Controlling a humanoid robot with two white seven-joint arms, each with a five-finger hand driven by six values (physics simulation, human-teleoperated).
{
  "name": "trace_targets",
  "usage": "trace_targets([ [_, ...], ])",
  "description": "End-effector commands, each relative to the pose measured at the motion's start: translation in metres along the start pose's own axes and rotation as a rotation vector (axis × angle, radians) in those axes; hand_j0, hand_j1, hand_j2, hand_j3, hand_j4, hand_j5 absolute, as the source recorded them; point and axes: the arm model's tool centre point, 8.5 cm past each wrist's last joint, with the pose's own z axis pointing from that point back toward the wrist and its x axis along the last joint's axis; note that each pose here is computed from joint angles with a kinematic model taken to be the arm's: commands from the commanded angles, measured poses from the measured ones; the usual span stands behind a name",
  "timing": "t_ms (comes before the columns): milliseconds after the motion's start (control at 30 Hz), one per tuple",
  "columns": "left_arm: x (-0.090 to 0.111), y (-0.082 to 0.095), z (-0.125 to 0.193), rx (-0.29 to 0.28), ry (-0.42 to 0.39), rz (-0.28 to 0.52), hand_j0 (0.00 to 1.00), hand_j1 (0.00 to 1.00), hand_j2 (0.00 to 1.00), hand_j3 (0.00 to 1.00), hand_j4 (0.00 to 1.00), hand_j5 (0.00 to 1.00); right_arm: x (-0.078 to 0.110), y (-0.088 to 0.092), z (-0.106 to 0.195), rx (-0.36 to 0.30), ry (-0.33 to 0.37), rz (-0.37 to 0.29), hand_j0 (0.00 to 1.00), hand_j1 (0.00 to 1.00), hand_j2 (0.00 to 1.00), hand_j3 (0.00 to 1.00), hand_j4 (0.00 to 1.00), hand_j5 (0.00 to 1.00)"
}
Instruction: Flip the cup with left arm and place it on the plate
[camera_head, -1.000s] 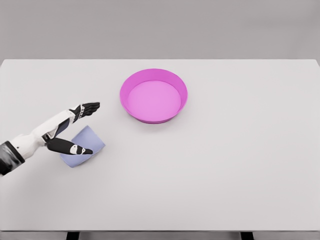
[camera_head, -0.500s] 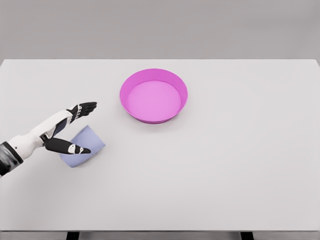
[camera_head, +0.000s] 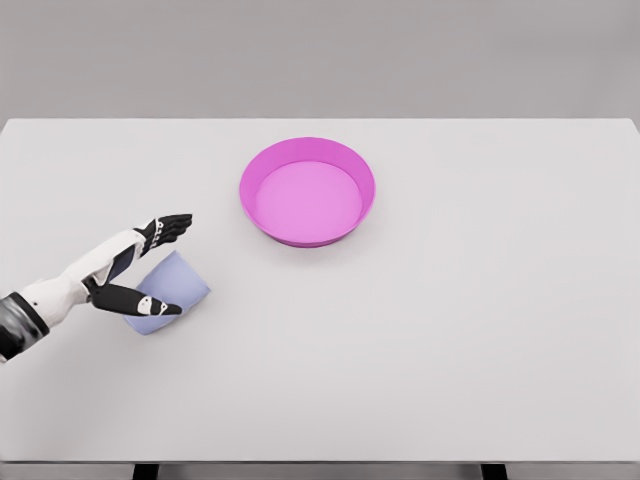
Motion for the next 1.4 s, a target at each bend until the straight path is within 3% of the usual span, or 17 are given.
trace_targets([
  [0, 0.0, 0.0, 0.0, 0.001, 0.004, 0.009, 1.0, 1.0, 1.0, 1.0, 1.0, 1.0, 0.0, 0.0, 0.0, 0.0, 0.0, 0.0, 1.0, 1.0, 1.0, 1.0, 1.0, 1.0],
  [400, 0.0, 0.01, 0.007, 0.037, 0.008, 0.004, 1.0, 1.0, 1.0, 1.0, 1.0, 1.0, 0.0, 0.0, 0.0, 0.0, 0.0, 0.0, 1.0, 1.0, 1.0, 1.0, 1.0, 1.0],
  [933, -0.01, -0.006, 0.007, 0.029, 0.021, 0.055, 1.0, 1.0, 1.0, 1.0, 1.0, 1.0, 0.0, 0.0, 0.0, 0.0, 0.0, 0.0, 1.0, 1.0, 1.0, 1.0, 1.0, 1.0],
  [1067, -0.008, 0.002, 0.01, 0.053, 0.019, 0.048, 1.0, 1.0, 1.0, 1.0, 1.0, 1.0, 0.0, 0.0, 0.0, 0.0, 0.0, 0.0, 1.0, 1.0, 1.0, 1.0, 1.0, 1.0],
  [1367, -0.009, -0.002, 0.009, 0.055, 0.007, 0.059, 1.0, 1.0, 1.0, 1.0, 1.0, 1.0, 0.0, 0.0, 0.0, 0.0, 0.0, 0.0, 1.0, 1.0, 1.0, 1.0, 1.0, 1.0],
])
